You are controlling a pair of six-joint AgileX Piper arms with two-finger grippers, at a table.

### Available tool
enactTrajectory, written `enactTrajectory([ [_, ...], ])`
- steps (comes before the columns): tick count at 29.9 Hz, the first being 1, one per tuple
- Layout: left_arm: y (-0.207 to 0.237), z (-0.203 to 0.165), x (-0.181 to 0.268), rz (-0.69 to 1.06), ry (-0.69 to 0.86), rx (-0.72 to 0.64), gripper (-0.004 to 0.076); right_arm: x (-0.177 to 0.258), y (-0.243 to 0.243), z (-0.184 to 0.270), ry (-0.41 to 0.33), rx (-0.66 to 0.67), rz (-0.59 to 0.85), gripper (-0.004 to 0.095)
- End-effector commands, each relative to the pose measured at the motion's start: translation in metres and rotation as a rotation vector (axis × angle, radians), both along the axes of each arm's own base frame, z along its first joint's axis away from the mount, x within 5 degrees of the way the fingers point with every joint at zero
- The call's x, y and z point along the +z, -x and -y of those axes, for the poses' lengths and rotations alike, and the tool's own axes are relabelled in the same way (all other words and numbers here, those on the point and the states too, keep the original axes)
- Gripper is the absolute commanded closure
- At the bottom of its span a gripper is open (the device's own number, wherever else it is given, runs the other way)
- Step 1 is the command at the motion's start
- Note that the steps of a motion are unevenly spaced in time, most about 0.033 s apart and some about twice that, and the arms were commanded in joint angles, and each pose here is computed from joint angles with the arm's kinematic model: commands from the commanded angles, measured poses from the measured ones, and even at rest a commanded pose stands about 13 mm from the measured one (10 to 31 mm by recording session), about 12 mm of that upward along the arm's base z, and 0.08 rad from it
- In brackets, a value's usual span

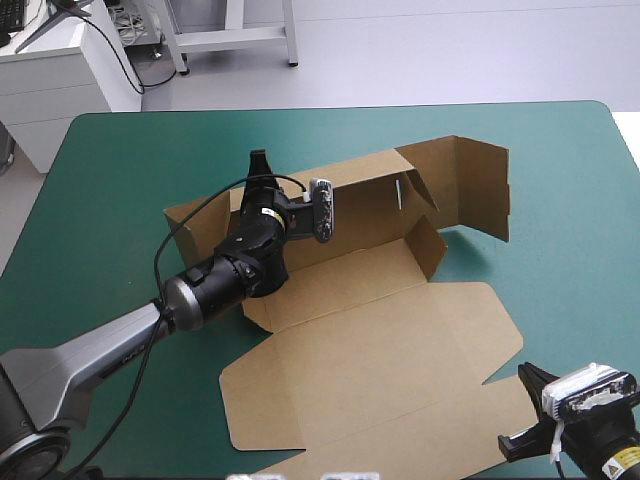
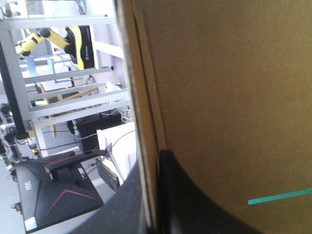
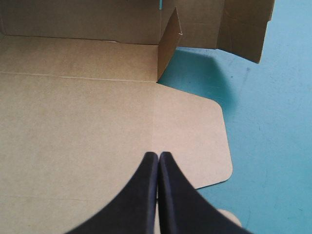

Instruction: Fold the box

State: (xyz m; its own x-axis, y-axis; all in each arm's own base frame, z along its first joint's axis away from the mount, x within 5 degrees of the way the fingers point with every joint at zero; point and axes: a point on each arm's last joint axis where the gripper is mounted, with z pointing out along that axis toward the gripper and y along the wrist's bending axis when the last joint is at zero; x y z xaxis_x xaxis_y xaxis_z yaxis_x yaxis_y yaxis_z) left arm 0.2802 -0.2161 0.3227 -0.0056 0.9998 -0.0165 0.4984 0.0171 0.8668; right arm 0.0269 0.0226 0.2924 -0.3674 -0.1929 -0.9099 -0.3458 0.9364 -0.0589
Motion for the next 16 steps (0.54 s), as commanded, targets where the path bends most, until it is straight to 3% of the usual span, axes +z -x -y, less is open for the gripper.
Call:
enactTrajectory([
  [1, 0.015, -0.004, 0.024, 0.155, 0.02, -0.068, 0.0732, 0.012, -0.003, 0.0, -0.025, -0.017, 0.069, 0.0926],
  [16, 0.052, -0.031, -0.006, 0.281, 0.006, -0.185, 0.0732, 0.012, -0.003, 0.0, -0.031, -0.014, 0.069, 0.0926],
])
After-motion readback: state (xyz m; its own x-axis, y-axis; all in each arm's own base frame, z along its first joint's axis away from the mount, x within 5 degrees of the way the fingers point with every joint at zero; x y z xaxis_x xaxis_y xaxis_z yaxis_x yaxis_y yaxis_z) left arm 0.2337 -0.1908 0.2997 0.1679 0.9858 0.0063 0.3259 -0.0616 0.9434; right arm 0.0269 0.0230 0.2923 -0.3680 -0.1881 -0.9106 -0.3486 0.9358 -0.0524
